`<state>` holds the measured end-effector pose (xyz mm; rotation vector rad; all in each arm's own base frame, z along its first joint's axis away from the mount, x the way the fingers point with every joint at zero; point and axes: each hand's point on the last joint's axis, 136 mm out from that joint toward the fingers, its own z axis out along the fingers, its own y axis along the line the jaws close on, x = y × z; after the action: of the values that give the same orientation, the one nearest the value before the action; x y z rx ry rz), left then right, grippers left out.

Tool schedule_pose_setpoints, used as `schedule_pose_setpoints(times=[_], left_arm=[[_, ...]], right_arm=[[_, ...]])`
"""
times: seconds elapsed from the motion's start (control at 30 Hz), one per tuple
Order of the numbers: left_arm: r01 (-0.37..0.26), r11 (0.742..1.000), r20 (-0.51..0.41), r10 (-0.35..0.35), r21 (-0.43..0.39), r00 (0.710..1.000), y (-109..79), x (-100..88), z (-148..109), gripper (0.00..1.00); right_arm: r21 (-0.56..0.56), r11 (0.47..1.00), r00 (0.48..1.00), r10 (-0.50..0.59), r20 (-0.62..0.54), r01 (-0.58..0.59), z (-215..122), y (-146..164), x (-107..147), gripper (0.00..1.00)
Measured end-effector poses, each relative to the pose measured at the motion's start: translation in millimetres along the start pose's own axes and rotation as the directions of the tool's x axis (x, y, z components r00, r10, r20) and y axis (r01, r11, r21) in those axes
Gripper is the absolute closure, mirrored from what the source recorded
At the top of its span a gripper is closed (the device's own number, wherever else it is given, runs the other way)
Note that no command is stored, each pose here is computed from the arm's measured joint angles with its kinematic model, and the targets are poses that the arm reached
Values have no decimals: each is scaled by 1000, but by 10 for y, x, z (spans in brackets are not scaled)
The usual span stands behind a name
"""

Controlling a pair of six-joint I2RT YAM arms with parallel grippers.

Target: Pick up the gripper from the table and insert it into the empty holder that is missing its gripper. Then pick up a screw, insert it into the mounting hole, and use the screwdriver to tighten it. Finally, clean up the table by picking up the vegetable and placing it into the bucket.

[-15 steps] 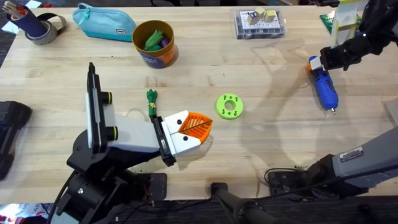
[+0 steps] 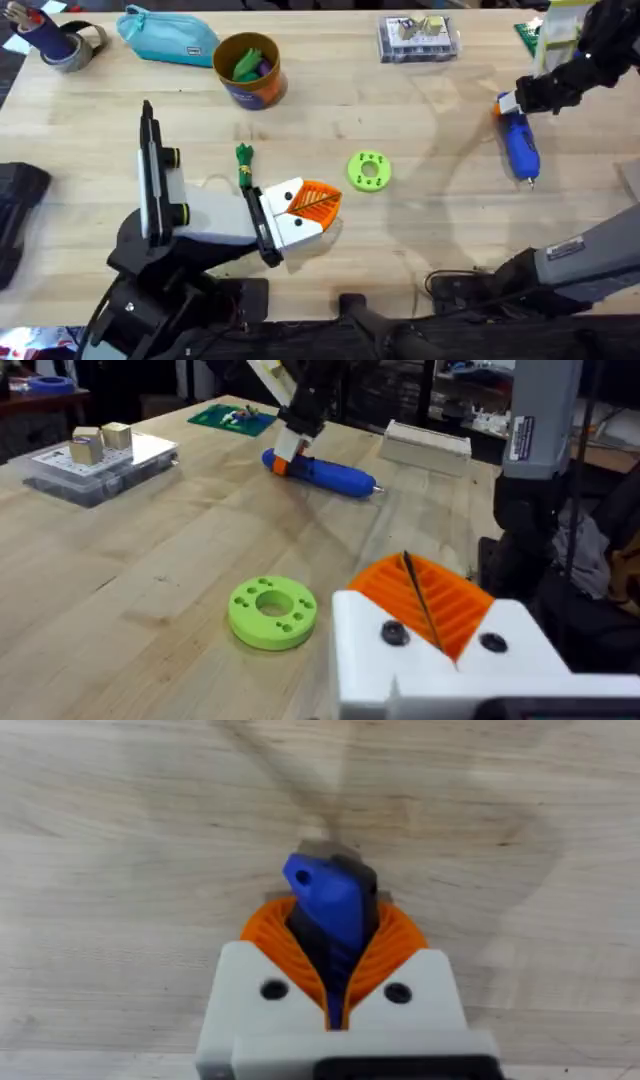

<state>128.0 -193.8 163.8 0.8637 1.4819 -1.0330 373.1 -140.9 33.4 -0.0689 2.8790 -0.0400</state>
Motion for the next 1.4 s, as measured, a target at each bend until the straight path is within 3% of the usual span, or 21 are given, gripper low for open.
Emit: schedule_pose_setpoints(times=[0.07,0.27,0.33,0.77,1.0,1.17,1.23,1.33,1.4], left_arm=[[0,1000,0,0,0,1000,0,0,0,984],[0,1000,0,0,0,1000,0,1,0,984],[0,1000,0,0,0,1000,0,0,0,984],[0,1000,0,0,0,1000,0,0,0,984],[0,1000,0,0,0,1000,0,0,0,984],[0,1000,0,0,0,1000,0,0,0,984],[0,1000,0,0,0,1000,0,0,0,984],[0,1000,0,0,0,1000,0,1,0,984],[0,1000,0,0,0,1000,0,0,0,984]], right_arm=[[1,1000,1000,6,2,-6,0,-3,-4,924],[-5,1000,1000,21,7,-21,-9,13,-14,49],[-8,1000,1000,29,7,-29,-11,16,-14,10],[-21,1000,996,-14,-85,13,-81,77,215,7],[-9,1000,996,-21,-83,20,-80,54,204,132],[3,1000,998,-18,-63,18,-74,29,157,326],[9,1000,998,-20,-54,20,-71,15,134,485],[12,1000,999,-20,-46,20,-70,8,115,883],[12,1000,999,-17,-46,17,-70,4,116,979]])
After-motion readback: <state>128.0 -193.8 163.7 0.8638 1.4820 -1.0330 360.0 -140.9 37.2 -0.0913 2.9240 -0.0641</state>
